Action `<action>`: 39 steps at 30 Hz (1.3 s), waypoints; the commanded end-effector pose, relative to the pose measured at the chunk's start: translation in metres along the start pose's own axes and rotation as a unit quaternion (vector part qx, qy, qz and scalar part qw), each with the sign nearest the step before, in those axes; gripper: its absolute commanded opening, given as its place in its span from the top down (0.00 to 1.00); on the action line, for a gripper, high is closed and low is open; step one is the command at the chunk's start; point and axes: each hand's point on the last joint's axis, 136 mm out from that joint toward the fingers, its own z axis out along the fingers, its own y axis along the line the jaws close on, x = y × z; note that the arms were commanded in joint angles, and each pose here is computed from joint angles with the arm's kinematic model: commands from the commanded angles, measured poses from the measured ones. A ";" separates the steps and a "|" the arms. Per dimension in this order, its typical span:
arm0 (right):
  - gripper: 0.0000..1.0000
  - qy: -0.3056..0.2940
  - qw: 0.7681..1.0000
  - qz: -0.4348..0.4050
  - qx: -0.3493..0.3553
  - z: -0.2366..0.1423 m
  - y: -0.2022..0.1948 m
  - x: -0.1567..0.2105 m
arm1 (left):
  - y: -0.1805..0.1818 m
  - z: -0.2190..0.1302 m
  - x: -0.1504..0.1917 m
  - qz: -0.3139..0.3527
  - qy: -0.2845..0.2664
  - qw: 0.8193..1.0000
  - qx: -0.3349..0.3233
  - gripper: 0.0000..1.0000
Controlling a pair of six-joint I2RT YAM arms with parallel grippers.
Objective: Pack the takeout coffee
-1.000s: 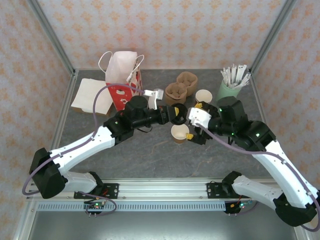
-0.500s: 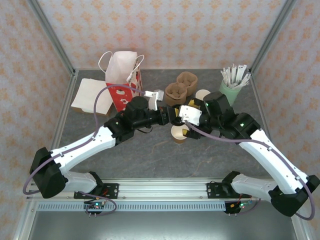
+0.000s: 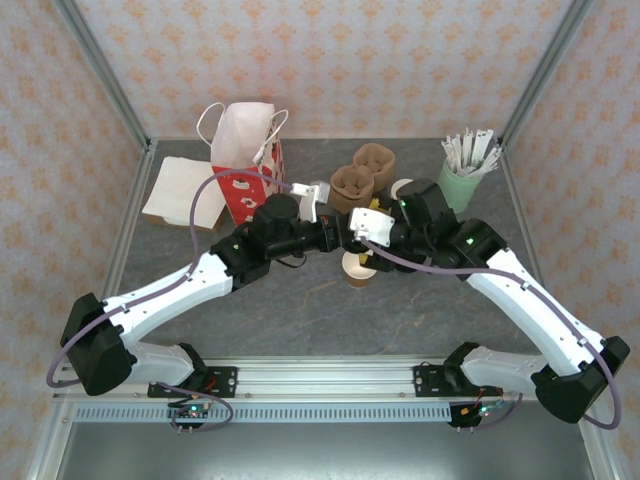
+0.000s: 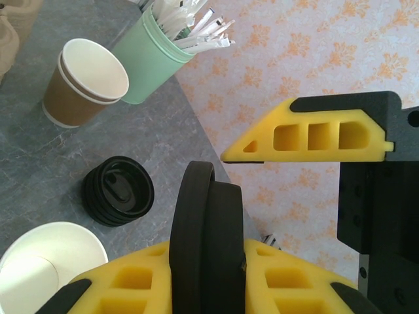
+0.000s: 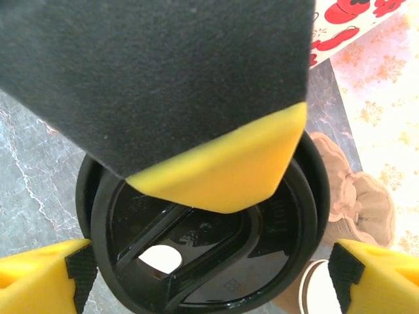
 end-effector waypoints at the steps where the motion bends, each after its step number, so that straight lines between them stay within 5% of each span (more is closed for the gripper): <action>1: 0.11 -0.018 1.000 -0.009 -0.005 -0.007 -0.001 -0.012 | -0.009 -0.001 0.000 0.009 0.000 1.000 0.016 0.82; 30: 0.27 -0.035 0.999 0.011 -0.039 -0.005 0.008 -0.020 | -0.008 0.002 0.004 0.013 0.005 1.000 0.011 0.81; 39: 0.27 0.007 0.999 0.012 -0.048 0.001 0.016 0.000 | -0.008 -0.001 0.000 0.011 -0.003 1.000 0.005 0.46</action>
